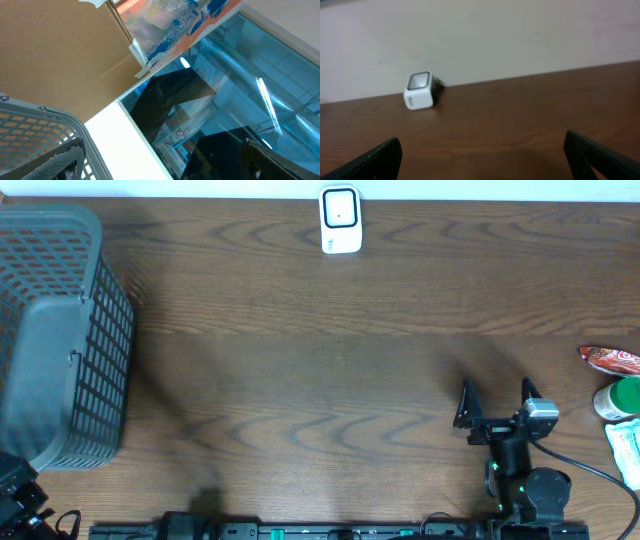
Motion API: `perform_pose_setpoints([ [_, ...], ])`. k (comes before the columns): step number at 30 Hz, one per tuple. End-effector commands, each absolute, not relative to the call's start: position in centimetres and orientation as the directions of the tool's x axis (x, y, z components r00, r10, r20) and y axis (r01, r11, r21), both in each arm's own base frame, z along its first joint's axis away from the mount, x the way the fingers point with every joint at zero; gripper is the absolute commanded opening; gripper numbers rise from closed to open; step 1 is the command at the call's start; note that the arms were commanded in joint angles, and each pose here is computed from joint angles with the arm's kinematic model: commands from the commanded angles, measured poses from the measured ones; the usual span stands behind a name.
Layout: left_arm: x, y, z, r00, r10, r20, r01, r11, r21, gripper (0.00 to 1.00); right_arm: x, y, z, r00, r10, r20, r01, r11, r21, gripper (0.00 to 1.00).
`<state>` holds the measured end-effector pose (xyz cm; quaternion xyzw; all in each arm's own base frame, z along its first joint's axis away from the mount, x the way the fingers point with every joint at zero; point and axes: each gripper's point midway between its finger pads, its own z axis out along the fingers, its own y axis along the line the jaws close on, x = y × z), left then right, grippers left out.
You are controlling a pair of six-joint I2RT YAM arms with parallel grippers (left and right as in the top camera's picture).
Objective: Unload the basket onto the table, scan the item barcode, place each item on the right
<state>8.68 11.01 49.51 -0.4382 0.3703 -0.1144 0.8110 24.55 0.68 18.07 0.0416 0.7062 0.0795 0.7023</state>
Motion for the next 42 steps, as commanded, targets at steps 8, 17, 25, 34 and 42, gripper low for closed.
perform_pose_setpoints([
  [8,9.1,11.0,49.3,0.695,-0.509,-0.507,-0.145,0.591,-0.793,0.98,24.6,0.2,15.7,-0.075,0.178,-0.981,-0.001,0.984,0.179,0.99],
  [17,9.1,11.0,49.3,0.695,-0.509,-0.507,-0.145,0.591,-0.793,0.98,24.6,0.2,15.7,-0.075,0.178,-0.981,-0.001,0.984,0.179,0.99],
  [25,9.1,11.0,49.3,0.695,-0.509,-0.507,-0.145,0.591,-0.793,0.98,24.6,0.2,15.7,-0.075,0.178,-0.981,-0.001,0.984,0.179,0.99],
  [34,9.6,10.9,48.2,0.661,-0.507,-0.553,-0.195,0.595,-0.780,0.98,24.6,0.2,15.7,-0.075,0.178,-0.981,-0.001,0.984,0.179,0.99],
  [42,11.9,9.4,43.2,0.443,-0.531,-0.722,-0.324,0.657,-0.681,0.98,24.6,0.2,15.7,-0.075,0.178,-0.981,-0.001,0.984,0.179,0.99],
])
